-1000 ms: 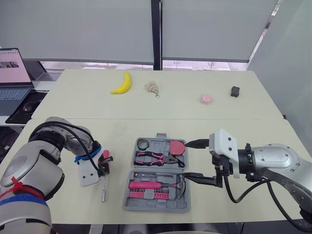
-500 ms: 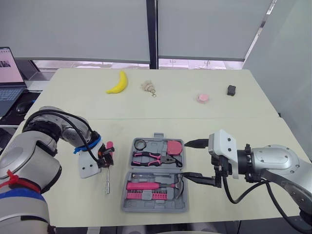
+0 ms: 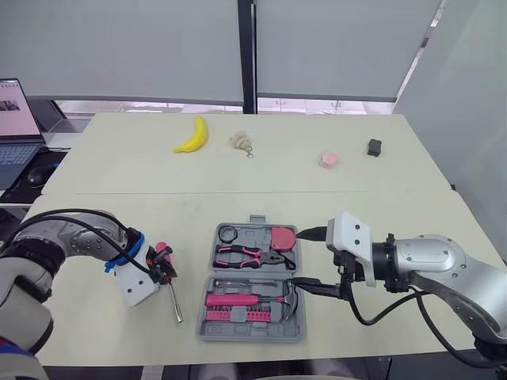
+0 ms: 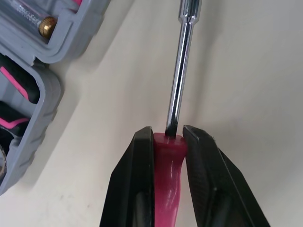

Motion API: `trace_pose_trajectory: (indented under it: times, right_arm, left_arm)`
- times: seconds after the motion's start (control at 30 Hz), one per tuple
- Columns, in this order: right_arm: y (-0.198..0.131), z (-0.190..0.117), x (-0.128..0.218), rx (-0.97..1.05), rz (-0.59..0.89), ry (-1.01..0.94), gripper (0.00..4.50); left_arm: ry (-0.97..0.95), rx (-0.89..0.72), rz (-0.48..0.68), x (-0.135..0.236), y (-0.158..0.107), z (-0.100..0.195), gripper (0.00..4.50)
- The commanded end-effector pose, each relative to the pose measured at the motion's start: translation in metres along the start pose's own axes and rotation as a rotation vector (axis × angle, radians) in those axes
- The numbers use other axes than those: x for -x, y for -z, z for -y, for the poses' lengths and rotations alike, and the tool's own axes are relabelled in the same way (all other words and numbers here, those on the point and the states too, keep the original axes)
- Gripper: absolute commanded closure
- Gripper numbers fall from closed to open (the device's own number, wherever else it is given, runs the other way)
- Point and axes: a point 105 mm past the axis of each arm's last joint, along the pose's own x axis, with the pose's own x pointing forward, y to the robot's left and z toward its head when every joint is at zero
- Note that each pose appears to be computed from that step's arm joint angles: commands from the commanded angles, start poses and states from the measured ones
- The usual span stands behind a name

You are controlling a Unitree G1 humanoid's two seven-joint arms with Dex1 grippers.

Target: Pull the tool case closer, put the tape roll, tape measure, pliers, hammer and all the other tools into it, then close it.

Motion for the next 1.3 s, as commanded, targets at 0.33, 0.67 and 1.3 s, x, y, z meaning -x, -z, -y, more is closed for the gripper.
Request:
trace_pose_trajectory:
  times: [0.33,0.67,1.3]
  right_arm:
    - [-0.006,-0.001,-0.009,0.052,0.029,-0.01,0.0]
    - [-0.006,-0.001,-0.012,0.091,0.018,-0.029,0.0]
    - [-0.012,0.004,-0.021,0.146,0.001,-0.069,0.0]
  left_arm:
    - [-0.275,0.869,-0.03,0.029,0.004,0.006,3.95]
    - [-0.522,1.645,-0.027,0.025,-0.003,0.013,3.95]
    - [-0.955,2.059,-0.269,-0.011,0.015,0.007,3.95]
